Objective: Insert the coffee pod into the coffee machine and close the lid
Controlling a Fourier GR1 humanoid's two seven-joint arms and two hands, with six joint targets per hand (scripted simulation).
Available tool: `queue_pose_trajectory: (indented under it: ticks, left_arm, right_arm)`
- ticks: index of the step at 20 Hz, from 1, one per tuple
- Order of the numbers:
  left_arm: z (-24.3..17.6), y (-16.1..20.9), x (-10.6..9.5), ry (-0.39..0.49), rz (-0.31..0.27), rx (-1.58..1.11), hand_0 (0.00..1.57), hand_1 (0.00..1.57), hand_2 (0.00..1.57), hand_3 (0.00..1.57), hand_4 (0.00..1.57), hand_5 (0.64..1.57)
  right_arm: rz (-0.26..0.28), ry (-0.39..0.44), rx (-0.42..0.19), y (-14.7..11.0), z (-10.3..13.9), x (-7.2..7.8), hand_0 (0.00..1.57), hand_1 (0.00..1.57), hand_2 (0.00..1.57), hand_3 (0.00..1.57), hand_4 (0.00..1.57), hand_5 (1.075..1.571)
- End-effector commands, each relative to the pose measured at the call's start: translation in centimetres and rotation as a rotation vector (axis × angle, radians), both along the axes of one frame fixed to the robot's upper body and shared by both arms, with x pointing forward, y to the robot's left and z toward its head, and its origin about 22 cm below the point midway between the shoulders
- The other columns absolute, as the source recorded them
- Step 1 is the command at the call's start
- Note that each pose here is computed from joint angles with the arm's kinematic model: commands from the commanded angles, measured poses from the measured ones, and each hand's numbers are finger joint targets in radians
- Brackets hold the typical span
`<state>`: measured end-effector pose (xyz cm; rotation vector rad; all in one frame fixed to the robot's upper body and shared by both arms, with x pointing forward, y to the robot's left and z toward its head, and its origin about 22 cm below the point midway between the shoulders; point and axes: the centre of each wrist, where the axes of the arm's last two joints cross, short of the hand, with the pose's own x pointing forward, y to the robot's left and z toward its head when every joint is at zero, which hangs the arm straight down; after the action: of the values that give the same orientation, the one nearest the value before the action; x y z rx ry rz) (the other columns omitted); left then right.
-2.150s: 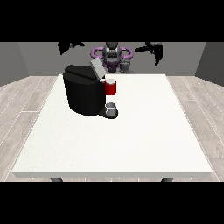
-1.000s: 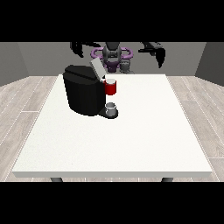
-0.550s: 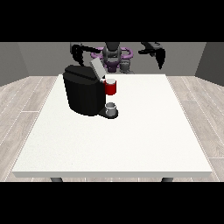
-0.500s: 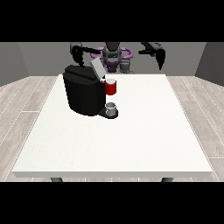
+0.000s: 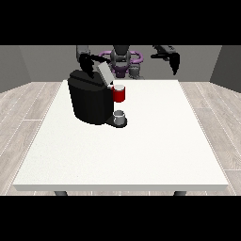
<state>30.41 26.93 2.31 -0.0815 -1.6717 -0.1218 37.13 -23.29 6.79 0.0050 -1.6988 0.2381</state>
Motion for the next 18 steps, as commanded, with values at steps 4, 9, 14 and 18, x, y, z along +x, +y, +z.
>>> queue_pose_trajectory:
  ticks: [4, 9, 14, 18]
  left_arm:
    - [-0.2, 1.9, -0.2, 0.005, 0.031, 0.024, 0.0, 0.0, 0.0, 0.0, 0.0, 1.571]
    - [0.7, 0.0, 0.6, -0.057, 0.014, 0.022, 0.0, 0.0, 0.0, 0.0, 0.0, 1.571]
    - [1.0, -0.6, 0.0, -0.021, 0.022, 0.012, 0.0, 0.0, 0.0, 0.0, 0.02, 1.571]
    - [-0.7, -1.4, -0.6, 0.003, 0.04, 0.028, 0.0, 0.0, 0.0, 0.0, 0.19, 1.571]
  right_arm:
    - [0.034, -0.02, -0.002, 1.7, 1.0, 1.3, 0.0, 0.0, 0.0, 0.0, 0.04, 1.571]
    - [0.036, -0.034, -0.01, 1.7, 1.7, 2.5, 0.0, 0.0, 0.0, 0.0, 0.0, 1.571]
    - [0.027, -0.021, -0.029, 2.4, 0.5, 2.4, 0.0, 0.0, 0.0, 0.0, 0.0, 1.571]
    - [0.054, -0.042, -0.057, 3.2, 0.4, 2.3, 0.0, 0.0, 0.0, 0.0, 0.08, 1.571]
